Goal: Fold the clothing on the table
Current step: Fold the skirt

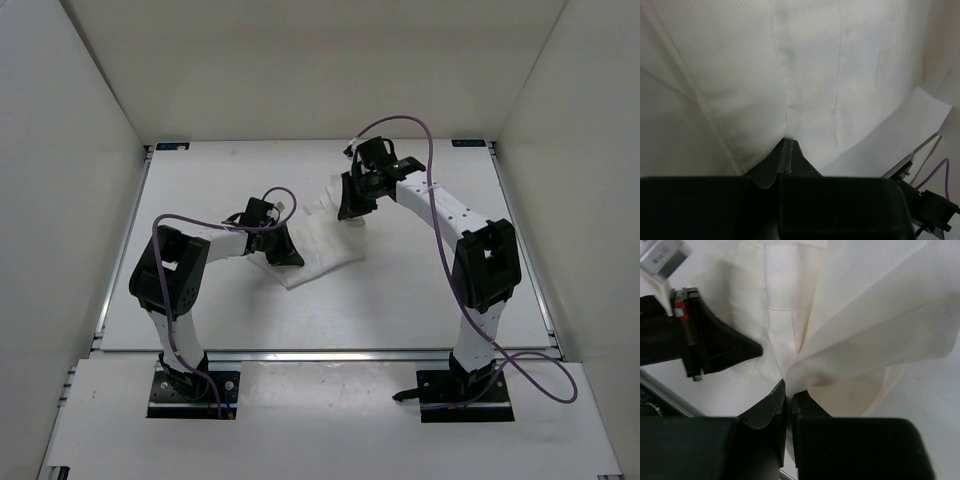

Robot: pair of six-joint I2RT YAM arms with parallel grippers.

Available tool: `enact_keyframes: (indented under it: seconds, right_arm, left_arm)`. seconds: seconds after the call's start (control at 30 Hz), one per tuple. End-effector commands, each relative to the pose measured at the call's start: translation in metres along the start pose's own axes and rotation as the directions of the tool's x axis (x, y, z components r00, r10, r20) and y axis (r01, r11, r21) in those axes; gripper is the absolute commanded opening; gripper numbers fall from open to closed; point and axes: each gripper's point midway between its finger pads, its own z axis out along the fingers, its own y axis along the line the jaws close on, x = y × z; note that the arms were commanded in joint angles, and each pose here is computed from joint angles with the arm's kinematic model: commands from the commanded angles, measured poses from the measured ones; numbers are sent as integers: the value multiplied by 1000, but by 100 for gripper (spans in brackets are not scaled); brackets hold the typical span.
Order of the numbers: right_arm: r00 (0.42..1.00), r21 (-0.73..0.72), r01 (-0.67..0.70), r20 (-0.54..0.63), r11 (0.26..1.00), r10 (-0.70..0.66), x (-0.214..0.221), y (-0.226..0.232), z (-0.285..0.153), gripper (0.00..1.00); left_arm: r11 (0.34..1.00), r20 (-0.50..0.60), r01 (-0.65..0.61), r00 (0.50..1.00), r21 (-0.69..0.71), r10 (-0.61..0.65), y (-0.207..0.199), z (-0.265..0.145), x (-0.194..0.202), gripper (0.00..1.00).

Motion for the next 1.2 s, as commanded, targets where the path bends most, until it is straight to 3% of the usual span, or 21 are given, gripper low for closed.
enact_keyframes:
  seconds: [0.0, 0.23, 0.4, 0.53, 0.73, 0.87, 1.0, 1.17]
  right_arm:
    - [995, -144, 60, 89, 988, -48, -24, 61, -14, 1]
    - [993, -172, 111, -5, 979, -114, -4, 108, 18, 0]
    - [992, -119, 105, -57, 987, -113, 10, 96, 31, 0]
    - [988, -115, 108, -97, 988, -119, 26, 92, 39, 0]
    - [990, -69, 108, -88, 992, -114, 20, 82, 36, 0]
    - [993, -66, 110, -35, 992, -112, -2, 77, 26, 0]
    - [992, -42, 115, -38, 992, -117, -7, 67, 24, 0]
    - [989, -61, 134, -59, 989, -138, 0, 75, 32, 0]
  left_arm:
    - [999, 27, 24, 999, 30, -25, -3, 5, -10, 0]
    - [997, 50, 54, 997, 57, -57, -13, 14, -22, 0]
    - [983, 100, 127, 985, 134, -141, -6, 0, -33, 0]
    - [957, 77, 206, 971, 206, -226, 2, -8, -32, 0]
    - [879, 110, 179, 962, 441, -251, -30, -57, -51, 0]
    - [856, 148, 142, 958, 498, -245, -40, -96, -60, 0]
    - [909, 256, 157, 928, 386, -270, -2, -113, -57, 0]
    - [956, 255, 224, 929, 188, -268, 37, -96, -35, 0]
